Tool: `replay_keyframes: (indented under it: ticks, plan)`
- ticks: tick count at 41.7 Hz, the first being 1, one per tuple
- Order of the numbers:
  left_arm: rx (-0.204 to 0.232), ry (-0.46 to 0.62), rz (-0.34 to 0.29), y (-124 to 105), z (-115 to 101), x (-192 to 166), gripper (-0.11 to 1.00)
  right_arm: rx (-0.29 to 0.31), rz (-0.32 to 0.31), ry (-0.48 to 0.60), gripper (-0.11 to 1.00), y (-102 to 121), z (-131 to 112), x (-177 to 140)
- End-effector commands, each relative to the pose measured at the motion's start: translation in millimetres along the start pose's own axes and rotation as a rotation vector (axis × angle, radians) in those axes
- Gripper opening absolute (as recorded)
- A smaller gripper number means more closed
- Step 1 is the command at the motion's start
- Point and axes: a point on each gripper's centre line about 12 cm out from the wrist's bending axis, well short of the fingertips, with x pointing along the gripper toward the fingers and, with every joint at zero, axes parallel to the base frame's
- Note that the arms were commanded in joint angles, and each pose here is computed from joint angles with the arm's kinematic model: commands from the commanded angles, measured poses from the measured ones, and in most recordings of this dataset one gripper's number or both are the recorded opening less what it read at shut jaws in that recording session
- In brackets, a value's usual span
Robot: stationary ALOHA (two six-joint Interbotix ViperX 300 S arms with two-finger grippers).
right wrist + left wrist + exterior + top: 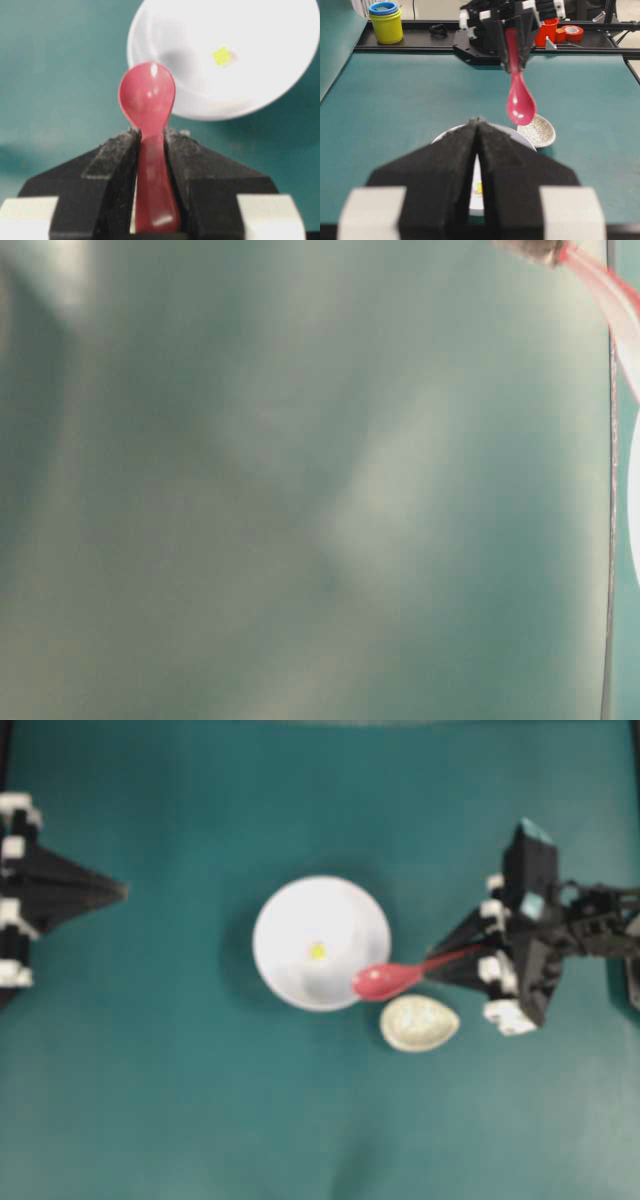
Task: Scoop the yellow hexagonal prism block from the bowl with a spoon using the right arm.
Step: 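Lift the red spoon with the right gripper over the white bowl, then lower the spoon into the bowl and push it under the yellow block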
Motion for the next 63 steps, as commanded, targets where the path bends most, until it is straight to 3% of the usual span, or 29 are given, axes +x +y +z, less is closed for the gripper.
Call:
replay_keyframes:
  ticks: [1, 9, 27, 38, 63]
  plan:
    - [0.003, -0.014, 0.002, 0, 7, 2, 0.00, 0.015, -0.009, 0.009, 0.24, -3, 20, 2]
    - [0.005, -0.009, 0.001, 0, 6, 2, 0.00, 0.035, -0.039, 0.089, 0.24, -12, 37, 15]
    - [0.005, -0.008, 0.001, 0, 6, 2, 0.00, -0.019, -0.071, 0.272, 0.24, -21, 54, 46]
    - [0.005, -0.005, 0.001, 0, 5, 2, 0.00, -0.065, -0.095, 0.311, 0.24, -26, 53, 58]
    - [0.003, -0.012, 0.002, 0, 7, 1, 0.00, -0.072, -0.116, 0.345, 0.24, -34, 45, 79]
